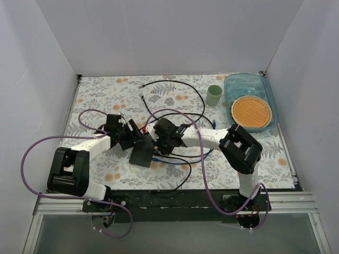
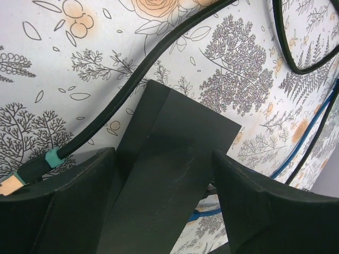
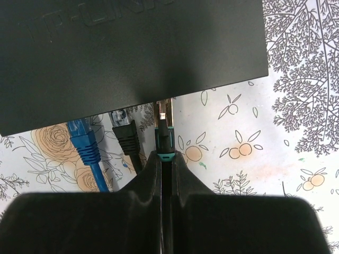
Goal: Insert the plug into the switch port
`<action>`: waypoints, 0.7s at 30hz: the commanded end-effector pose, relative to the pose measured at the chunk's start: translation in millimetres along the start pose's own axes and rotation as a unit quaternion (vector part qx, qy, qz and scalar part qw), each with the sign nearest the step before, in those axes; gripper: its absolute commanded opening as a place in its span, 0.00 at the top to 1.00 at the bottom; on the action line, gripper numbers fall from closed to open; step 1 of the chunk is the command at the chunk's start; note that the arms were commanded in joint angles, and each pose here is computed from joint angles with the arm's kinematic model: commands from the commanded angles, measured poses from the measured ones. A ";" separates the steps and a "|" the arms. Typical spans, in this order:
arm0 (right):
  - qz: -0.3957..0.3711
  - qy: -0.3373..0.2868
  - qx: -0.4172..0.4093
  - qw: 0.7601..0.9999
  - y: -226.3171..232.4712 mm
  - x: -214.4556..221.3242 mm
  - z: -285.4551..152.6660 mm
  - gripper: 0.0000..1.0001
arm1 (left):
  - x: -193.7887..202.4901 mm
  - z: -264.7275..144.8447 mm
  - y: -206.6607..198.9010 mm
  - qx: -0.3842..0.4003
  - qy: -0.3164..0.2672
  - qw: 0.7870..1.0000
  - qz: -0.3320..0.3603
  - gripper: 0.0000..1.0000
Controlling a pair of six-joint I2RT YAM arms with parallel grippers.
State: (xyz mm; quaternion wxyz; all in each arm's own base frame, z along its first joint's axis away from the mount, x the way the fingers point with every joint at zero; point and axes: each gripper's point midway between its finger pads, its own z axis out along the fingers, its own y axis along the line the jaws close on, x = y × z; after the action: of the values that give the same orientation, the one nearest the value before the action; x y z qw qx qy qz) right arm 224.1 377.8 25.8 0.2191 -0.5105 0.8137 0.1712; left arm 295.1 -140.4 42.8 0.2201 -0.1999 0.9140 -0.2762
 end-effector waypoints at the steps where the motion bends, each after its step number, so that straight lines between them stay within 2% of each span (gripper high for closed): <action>1: -0.020 -0.090 -0.037 0.995 19.1 -39.7 -0.7 0.99 | 35.9 -8.7 -36.9 0.085 0.081 0.993 0.001 0.30; 21: -0.020 -0.152 -0.015 0.988 13.9 -66.5 -17.4 0.99 | 56.8 -17.0 -49.2 0.110 0.106 0.988 -0.007 0.34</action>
State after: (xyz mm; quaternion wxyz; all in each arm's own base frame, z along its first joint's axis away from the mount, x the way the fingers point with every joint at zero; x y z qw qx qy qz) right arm 220.4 372.7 26.1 0.2297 -0.5094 0.8102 0.1770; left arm 292.7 -148.1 42.6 0.2238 -0.1937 0.9099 -0.2905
